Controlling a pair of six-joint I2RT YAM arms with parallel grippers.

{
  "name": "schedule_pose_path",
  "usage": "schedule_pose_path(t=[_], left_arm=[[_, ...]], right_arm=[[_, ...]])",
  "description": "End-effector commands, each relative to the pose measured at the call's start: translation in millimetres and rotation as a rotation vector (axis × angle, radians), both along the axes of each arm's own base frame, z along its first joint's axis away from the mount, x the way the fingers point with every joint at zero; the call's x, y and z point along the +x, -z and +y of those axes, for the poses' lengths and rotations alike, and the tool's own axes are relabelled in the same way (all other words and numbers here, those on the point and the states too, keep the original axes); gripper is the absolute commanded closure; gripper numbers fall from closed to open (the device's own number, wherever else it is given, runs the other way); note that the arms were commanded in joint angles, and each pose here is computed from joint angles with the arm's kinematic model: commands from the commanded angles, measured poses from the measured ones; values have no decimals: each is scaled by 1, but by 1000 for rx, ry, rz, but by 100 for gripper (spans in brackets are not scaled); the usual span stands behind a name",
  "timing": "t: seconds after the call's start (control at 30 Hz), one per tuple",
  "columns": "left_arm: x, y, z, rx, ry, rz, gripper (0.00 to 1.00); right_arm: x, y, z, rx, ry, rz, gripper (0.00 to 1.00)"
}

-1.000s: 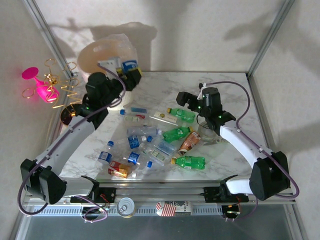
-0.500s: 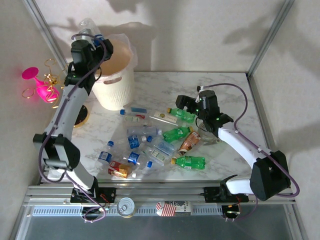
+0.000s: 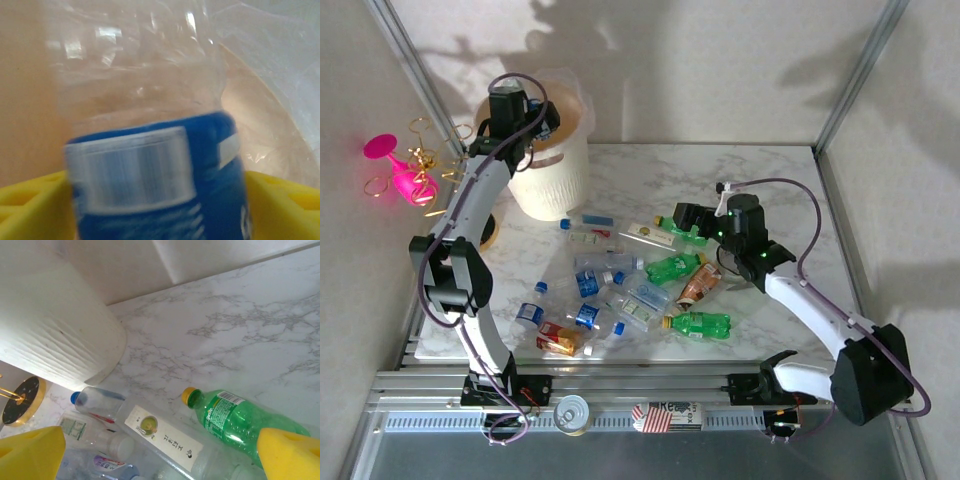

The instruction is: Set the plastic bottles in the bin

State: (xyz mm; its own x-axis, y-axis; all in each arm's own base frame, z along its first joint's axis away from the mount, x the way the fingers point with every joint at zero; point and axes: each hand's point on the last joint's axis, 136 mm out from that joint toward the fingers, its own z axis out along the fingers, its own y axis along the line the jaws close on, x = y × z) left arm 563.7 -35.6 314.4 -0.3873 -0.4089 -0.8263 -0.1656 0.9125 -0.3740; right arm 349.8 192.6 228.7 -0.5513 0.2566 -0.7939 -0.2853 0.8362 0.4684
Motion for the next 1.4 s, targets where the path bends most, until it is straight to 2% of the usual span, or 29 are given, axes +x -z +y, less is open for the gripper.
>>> schedule_pose_path(t=[0.0,0.03,0.37,0.5,0.7,0.87,1.0,1.13,1.37], left_arm=[[-4,-28,-6,-4,18,-48,4],[-5,-32,-8,1,23,-53,1],[-42,-114,-29,46,73,-222,0],[-74,-151,-53,43,137,-322,0],[-137,-168,-92,-19,248,-464,1],[-180,-136,-114,-176,346,-514,0],[-202,-86,-127,-271,362,-472,0],[-217,-36,-140,-357,362,-418,0],[-229,45,-166,-367,349,-259,1]], right_arm=[[-4,-12,5,5,-34,-58,1],[-5,-12,6,7,-39,-60,1],[-4,3,11,3,-61,-18,1],[-5,14,14,2,-73,18,1],[-7,35,7,-46,-46,100,1],[-8,56,-7,-160,2,199,1],[-14,73,-18,-209,52,288,1],[-27,93,-23,-199,86,412,1],[-62,117,-36,-146,152,531,5]])
